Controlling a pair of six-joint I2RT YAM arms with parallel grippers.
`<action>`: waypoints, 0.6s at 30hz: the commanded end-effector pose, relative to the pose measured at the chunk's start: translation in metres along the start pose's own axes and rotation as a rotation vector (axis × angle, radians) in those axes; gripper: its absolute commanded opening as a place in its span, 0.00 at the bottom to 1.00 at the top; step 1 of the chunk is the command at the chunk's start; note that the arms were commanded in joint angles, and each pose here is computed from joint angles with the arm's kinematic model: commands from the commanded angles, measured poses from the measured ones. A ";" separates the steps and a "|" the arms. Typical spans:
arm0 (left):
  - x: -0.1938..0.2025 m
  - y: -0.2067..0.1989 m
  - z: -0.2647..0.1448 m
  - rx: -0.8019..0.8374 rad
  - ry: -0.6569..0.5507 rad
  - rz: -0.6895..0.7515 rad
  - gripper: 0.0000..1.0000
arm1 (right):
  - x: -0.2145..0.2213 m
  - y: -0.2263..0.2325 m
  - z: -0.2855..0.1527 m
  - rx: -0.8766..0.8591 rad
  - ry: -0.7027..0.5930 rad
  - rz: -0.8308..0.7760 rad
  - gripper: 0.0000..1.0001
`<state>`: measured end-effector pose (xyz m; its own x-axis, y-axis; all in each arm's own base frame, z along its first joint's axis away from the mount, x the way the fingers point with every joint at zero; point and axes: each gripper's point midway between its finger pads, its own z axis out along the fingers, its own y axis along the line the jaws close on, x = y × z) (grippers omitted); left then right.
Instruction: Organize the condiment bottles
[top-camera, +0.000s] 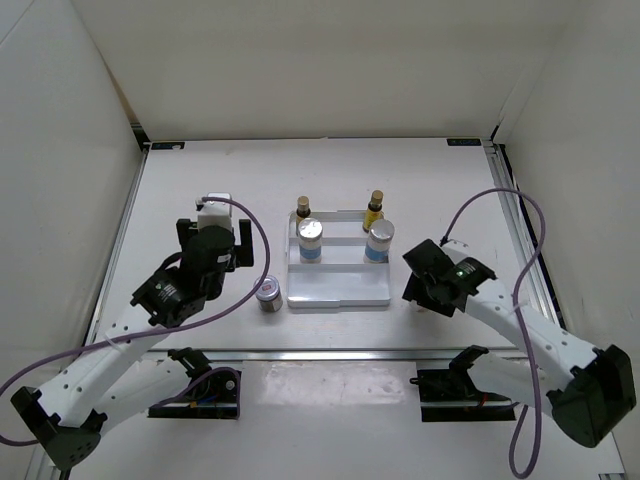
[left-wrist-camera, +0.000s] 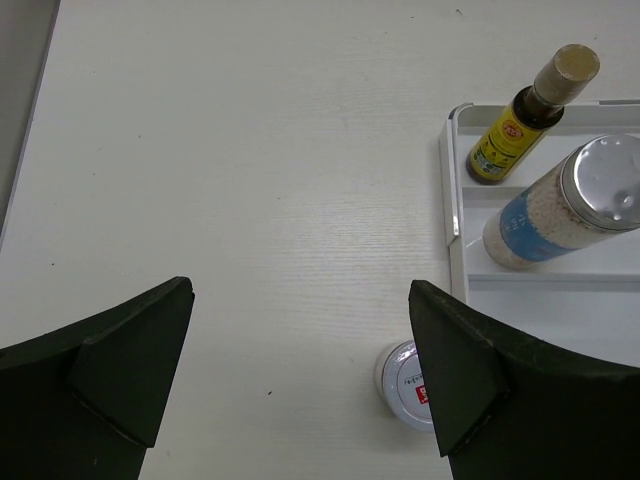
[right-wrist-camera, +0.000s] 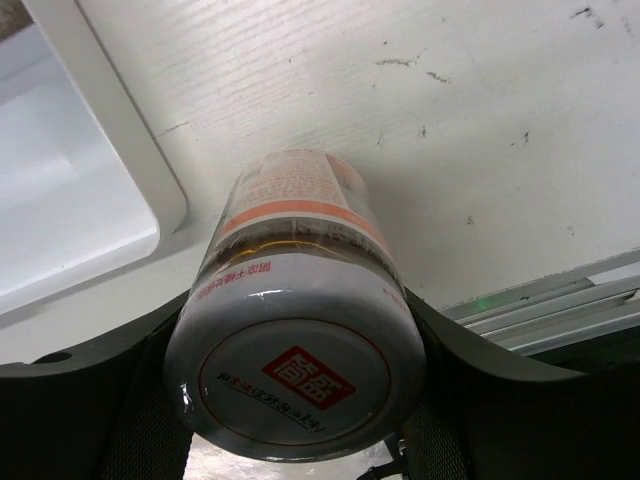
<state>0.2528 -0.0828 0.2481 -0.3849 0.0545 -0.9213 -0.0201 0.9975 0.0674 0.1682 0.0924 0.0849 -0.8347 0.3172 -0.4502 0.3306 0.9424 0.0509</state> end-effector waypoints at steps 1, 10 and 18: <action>-0.008 0.005 -0.002 -0.021 -0.023 -0.023 1.00 | -0.015 -0.008 -0.010 0.004 -0.091 0.033 0.18; -0.008 0.003 -0.002 -0.012 -0.021 -0.023 1.00 | -0.025 0.045 -0.033 -0.261 -0.180 -0.074 0.00; -0.007 0.002 -0.001 -0.014 -0.014 -0.017 1.00 | -0.022 0.094 -0.037 -0.378 -0.213 -0.137 0.00</action>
<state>0.2537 -0.0834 0.2463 -0.3902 0.0590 -0.9188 -0.0208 0.9971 0.0729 0.1798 0.1459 0.1099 -0.8041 0.1678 -0.5704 0.0698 0.9794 0.1897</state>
